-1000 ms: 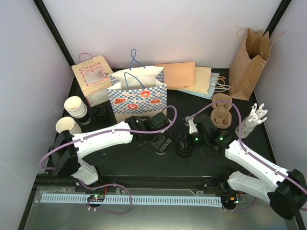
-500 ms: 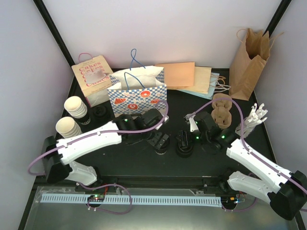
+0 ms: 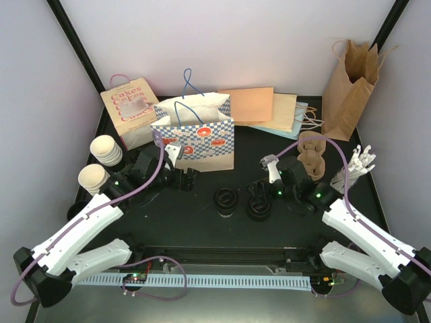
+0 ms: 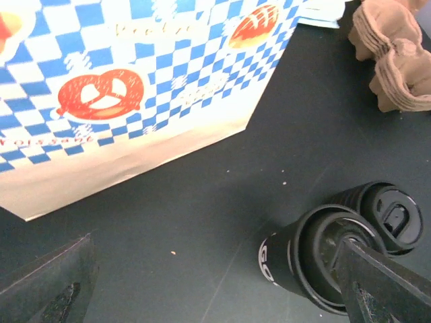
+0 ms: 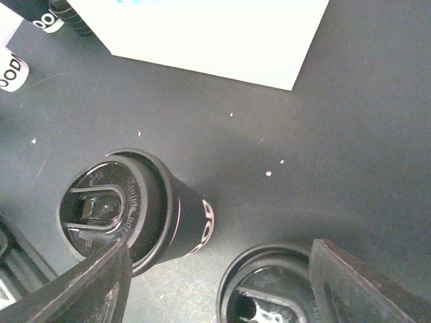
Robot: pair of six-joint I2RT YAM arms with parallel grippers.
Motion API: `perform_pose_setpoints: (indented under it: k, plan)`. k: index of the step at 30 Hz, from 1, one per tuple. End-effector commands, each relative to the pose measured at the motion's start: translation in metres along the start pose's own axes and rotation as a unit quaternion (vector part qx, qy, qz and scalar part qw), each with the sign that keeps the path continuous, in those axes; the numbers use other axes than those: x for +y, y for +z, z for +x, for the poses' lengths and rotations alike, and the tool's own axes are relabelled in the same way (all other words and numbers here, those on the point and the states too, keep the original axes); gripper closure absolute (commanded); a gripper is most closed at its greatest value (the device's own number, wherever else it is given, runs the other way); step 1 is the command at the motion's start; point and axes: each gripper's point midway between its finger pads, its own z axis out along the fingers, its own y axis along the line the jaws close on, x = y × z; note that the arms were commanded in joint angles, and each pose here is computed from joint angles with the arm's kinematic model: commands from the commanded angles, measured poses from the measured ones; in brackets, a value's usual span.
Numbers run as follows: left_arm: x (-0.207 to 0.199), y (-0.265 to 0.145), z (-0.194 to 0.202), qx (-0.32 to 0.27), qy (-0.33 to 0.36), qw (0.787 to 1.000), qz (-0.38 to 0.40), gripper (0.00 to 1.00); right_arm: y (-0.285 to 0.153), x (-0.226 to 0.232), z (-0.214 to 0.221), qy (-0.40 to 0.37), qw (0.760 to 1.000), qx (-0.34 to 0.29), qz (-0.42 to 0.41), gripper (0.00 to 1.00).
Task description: Pack the takeout coffee
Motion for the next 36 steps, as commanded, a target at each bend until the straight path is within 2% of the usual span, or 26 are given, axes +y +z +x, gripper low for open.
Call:
perform_pose_setpoints:
  k: [1,4,7,9,18,26,32,34,36]
  plan:
    - [0.005,0.008,0.002,-0.016,-0.02,0.999,0.036,0.01,-0.011,0.003,-0.026,-0.038,0.997,-0.064,0.006,0.23]
    - [0.014,0.013,0.009,-0.01,-0.037,0.998,0.047,0.01,-0.015,0.002,-0.03,-0.039,0.996,-0.074,0.011,0.18]
    - [0.022,0.017,0.012,-0.009,-0.057,0.996,0.066,0.01,-0.018,0.003,-0.035,-0.042,0.996,-0.081,0.012,0.04]
    - [0.023,0.018,0.014,-0.006,-0.072,0.994,0.082,0.01,-0.018,0.006,-0.035,-0.046,0.996,-0.076,0.008,0.0]
    - [0.025,0.02,0.029,-0.003,-0.102,0.99,0.102,0.01,-0.018,0.016,-0.047,-0.055,0.995,-0.087,0.003,0.0]
    - [0.034,0.006,0.013,-0.025,-0.098,0.992,0.08,0.01,-0.037,0.025,-0.106,-0.048,0.978,-0.201,0.012,0.0]
    - [0.043,0.001,0.005,-0.03,-0.1,0.992,0.065,0.01,-0.057,0.023,-0.135,-0.085,0.944,-0.318,0.025,0.0]
    - [0.044,0.002,0.005,-0.026,-0.103,0.992,0.066,0.01,-0.057,0.025,-0.137,-0.107,0.938,-0.328,0.026,0.0]
    - [0.041,0.004,0.008,-0.016,-0.109,0.991,0.077,0.01,-0.05,0.033,-0.135,-0.144,0.941,-0.305,0.017,0.0]
